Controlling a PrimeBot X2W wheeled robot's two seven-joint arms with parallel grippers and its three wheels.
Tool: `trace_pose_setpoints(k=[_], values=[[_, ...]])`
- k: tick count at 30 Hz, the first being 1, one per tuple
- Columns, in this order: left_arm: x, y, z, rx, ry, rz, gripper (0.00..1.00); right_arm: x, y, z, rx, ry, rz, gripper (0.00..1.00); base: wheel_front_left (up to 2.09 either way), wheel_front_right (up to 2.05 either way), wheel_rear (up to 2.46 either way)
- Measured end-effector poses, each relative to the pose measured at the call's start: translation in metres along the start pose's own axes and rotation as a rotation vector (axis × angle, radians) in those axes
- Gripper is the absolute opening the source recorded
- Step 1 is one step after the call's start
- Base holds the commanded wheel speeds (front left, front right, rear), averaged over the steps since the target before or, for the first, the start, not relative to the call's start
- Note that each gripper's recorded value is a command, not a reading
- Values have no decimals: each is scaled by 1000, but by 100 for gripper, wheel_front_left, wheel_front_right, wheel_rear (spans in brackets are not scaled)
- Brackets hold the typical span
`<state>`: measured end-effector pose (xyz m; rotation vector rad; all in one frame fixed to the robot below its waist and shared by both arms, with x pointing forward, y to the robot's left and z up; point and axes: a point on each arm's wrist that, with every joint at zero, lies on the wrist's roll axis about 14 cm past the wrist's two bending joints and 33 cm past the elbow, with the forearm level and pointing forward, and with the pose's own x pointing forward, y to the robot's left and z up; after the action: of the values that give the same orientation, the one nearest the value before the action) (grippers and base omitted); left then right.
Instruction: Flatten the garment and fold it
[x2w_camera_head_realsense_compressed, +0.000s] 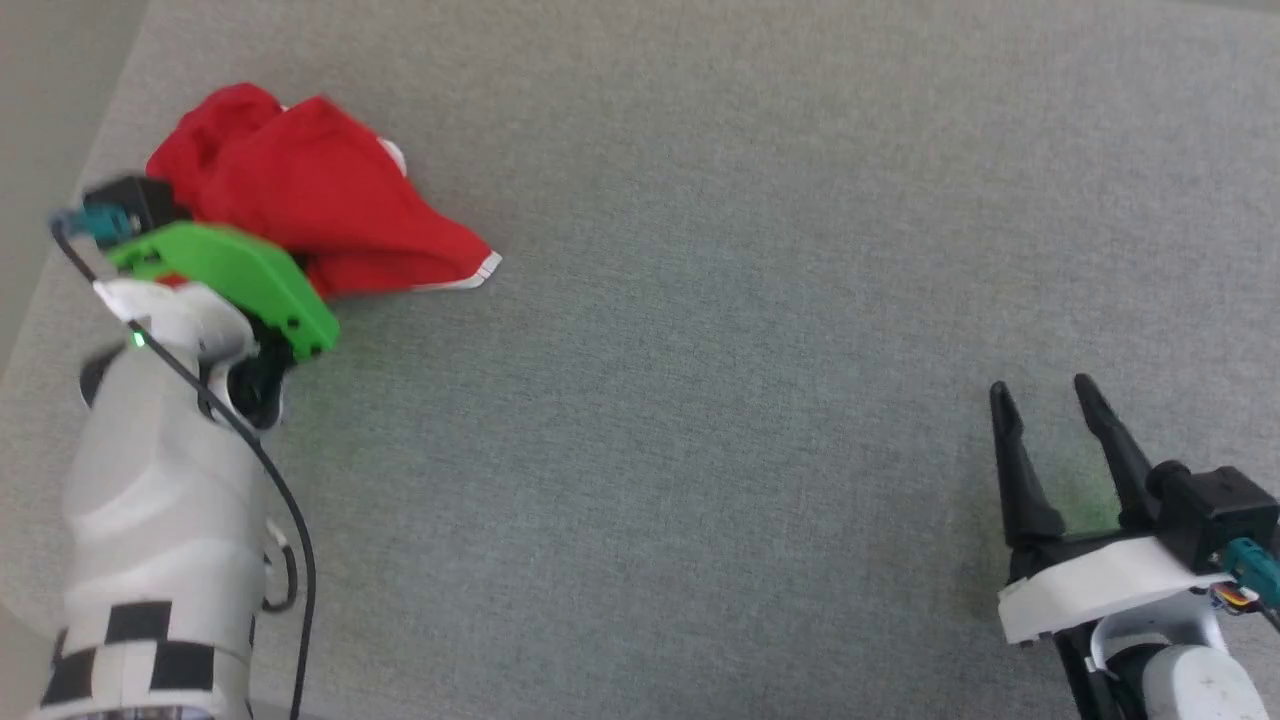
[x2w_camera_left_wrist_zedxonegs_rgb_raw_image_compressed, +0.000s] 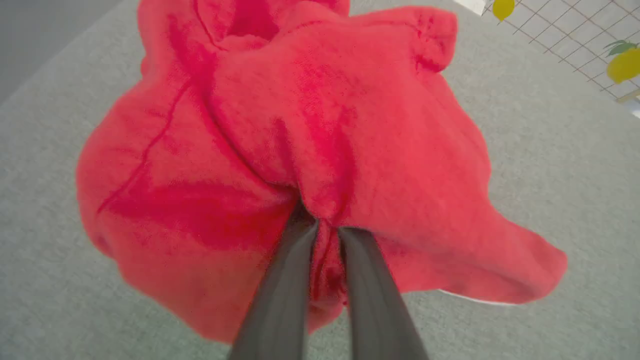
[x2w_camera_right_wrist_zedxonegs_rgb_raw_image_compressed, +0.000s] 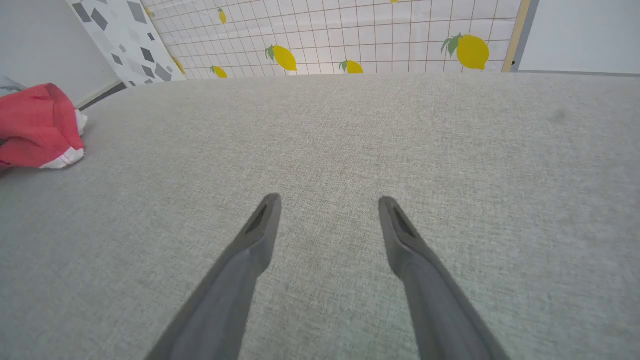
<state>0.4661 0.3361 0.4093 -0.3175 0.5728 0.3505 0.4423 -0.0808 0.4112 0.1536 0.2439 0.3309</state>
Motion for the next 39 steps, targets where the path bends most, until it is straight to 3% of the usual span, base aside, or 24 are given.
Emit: trace_pose_setpoints(k=[4, 9, 12, 15, 18, 22, 30, 32, 33, 34, 39], values=[[-19, -35, 78, 51, -240, -121, 0, -5, 11, 7, 20, -27, 23, 100, 0, 0, 0], [-77, -101, 172, 83, -512, -326, 0, -17, 19, 20, 48, -75, 36, 100, 0, 0, 0], [-119, -147, 200, 78, -603, -473, 0, -26, 20, 30, 58, -112, 29, 100, 0, 0, 0], [-153, -194, 199, 106, -609, -614, 0, -37, 16, 39, 63, -144, 9, 100, 0, 0, 0], [-170, -236, 173, 145, -546, -738, 0, -51, 4, 42, 70, -165, -36, 100, 0, 0, 0], [-159, -270, 84, 190, -322, -828, 0, -70, -16, 43, 75, -185, -107, 100, 0, 0, 0], [-148, -274, -123, 298, 218, -855, 0, -107, -50, 47, 82, -224, -236, 100, 0, 0, 0], [-154, -270, -156, 325, 317, -849, 0, -115, -57, 47, 82, -231, -262, 100, 0, 0, 0], [-156, -268, -167, 331, 360, -843, 15, -118, -59, 47, 82, -235, -273, 100, 0, 0, 0], [-158, -269, -172, 314, 385, -843, 100, -121, -61, 48, 83, -239, -282, 100, 0, 0, 0], [-171, -286, -140, 199, 319, -897, 100, -128, -64, 52, 82, -259, -294, 100, 0, 0, 0]])
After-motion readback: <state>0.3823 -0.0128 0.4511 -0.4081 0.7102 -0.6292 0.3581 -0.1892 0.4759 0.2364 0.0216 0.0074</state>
